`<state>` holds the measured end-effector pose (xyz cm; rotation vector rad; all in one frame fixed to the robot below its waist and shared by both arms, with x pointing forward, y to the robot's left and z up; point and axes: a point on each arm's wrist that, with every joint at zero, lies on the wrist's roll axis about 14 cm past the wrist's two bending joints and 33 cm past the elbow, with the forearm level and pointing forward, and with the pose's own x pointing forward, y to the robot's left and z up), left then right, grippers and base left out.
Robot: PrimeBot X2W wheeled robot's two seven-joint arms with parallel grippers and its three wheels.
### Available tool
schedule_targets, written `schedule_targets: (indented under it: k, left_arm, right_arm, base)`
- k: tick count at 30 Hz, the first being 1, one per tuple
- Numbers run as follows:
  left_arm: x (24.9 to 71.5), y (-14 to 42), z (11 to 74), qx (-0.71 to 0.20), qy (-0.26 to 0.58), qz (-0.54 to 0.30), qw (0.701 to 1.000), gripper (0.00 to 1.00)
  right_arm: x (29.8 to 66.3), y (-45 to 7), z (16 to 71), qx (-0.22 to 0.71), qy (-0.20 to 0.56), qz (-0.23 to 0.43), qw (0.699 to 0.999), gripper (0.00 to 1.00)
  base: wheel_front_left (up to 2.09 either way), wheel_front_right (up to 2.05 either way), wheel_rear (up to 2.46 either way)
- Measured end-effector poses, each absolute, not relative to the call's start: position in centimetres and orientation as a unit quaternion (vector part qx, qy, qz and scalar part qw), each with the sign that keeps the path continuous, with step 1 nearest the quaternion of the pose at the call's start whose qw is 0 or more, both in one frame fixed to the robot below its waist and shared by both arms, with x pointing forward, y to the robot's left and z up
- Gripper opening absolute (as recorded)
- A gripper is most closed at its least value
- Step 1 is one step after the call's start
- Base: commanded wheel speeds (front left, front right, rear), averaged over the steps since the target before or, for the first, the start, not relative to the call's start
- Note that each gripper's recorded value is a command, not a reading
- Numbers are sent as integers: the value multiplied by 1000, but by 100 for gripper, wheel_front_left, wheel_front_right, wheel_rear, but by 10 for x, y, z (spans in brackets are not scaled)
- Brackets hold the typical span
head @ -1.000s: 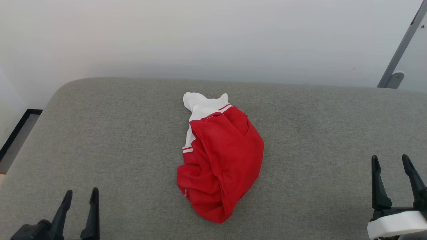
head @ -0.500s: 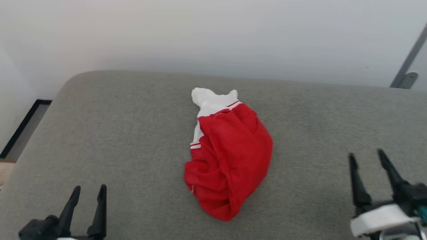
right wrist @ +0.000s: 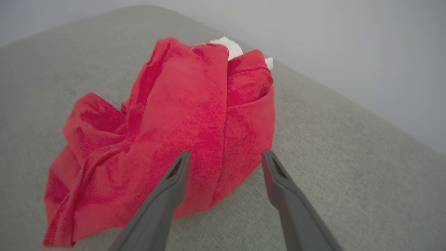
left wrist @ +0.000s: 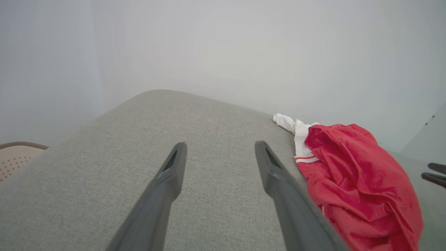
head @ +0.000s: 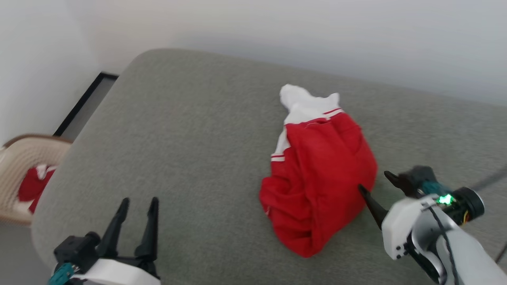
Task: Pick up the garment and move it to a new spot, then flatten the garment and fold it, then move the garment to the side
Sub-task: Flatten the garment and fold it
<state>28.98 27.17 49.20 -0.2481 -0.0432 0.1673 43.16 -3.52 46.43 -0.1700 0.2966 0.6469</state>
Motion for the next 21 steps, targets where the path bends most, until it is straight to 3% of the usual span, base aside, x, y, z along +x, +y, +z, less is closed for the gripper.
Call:
schedule_targets:
  k: [7, 14, 15, 16, 21]
  left_arm:
    - [290, 276, 484, -143, -9, 111, 984, 100]
    - [288, 282, 476, -155, 4, 132, 979, 100]
    - [288, 283, 475, -157, 4, 134, 978, 100]
    - [288, 284, 475, -158, 4, 137, 978, 100]
    - [290, 286, 474, -160, 5, 139, 977, 100]
  right_arm:
    - [444, 2, 410, -167, 294, 380, 861, 100]
    - [443, 18, 379, -213, 366, 405, 810, 100]
    - [444, 20, 377, -219, 371, 407, 805, 21]
    - [445, 23, 377, -225, 369, 412, 802, 0]
    - [449, 26, 386, -212, 357, 418, 808, 0]
  base:
    - [0, 0, 0]
    - [0, 0, 0]
    - [0, 0, 0]
    - [0, 0, 0]
    - [0, 0, 0]
